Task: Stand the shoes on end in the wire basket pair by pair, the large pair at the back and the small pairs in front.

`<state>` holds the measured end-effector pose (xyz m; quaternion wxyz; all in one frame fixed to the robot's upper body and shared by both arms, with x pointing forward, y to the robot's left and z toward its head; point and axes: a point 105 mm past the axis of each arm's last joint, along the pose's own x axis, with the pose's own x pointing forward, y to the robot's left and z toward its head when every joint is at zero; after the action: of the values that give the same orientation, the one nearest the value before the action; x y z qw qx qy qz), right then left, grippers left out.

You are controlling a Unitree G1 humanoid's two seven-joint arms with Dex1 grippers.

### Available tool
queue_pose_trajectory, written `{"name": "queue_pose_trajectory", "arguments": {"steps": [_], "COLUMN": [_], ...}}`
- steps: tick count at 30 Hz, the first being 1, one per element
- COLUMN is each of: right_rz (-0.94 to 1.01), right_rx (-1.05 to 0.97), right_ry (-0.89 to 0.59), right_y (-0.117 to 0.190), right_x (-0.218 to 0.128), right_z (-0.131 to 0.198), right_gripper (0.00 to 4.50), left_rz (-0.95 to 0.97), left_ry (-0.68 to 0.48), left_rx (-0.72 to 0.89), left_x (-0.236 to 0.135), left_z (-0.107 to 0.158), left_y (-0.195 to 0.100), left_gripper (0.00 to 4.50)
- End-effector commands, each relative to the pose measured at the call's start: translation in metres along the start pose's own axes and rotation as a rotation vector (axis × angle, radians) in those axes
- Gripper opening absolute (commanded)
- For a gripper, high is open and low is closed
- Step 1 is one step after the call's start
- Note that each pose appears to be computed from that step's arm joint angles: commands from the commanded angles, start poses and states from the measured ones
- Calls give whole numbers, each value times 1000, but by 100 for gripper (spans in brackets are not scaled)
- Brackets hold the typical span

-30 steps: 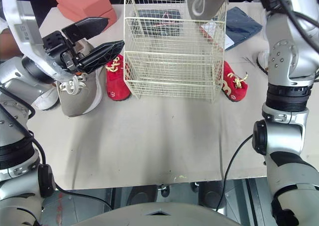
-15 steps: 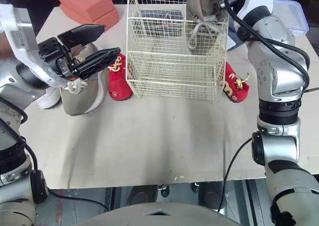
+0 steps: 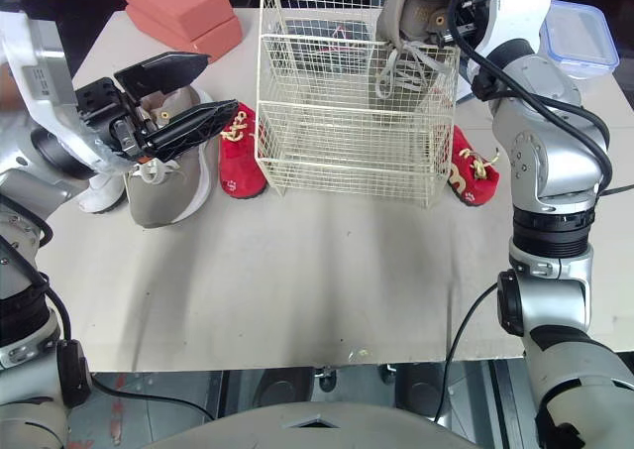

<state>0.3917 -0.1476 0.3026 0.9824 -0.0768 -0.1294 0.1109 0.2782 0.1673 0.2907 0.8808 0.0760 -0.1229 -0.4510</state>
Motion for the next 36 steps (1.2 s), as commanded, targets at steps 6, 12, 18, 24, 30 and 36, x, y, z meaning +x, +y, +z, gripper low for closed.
{"name": "queue_pose_trajectory", "arguments": {"steps": [6,12,18,24,30,36], "right_rz": [-26,2,133,311,590,764], "right_rx": [-68,-95,-95,-6,94,158], "right_ry": [-122,-191,-209,-190,-170,-208], "right_y": [-18,-26,-21,-16,28,73], "right_x": [-6,-18,-34,-62,-90,-120], "right_z": [26,45,56,56,44,19], "right_gripper": [445,445,445,445,445,445], "left_rz": [1,13,39,134,280,482], "left_ry": [-9,-20,-37,-51,-64,0], "left_rx": [49,51,48,32,7,-29], "left_x": [-4,-4,-7,-22,-44,-79], "left_z": [6,7,8,4,-5,-36], "left_y": [2,4,9,27,54,91], "left_gripper": [450,450,450,450,450,450]}}
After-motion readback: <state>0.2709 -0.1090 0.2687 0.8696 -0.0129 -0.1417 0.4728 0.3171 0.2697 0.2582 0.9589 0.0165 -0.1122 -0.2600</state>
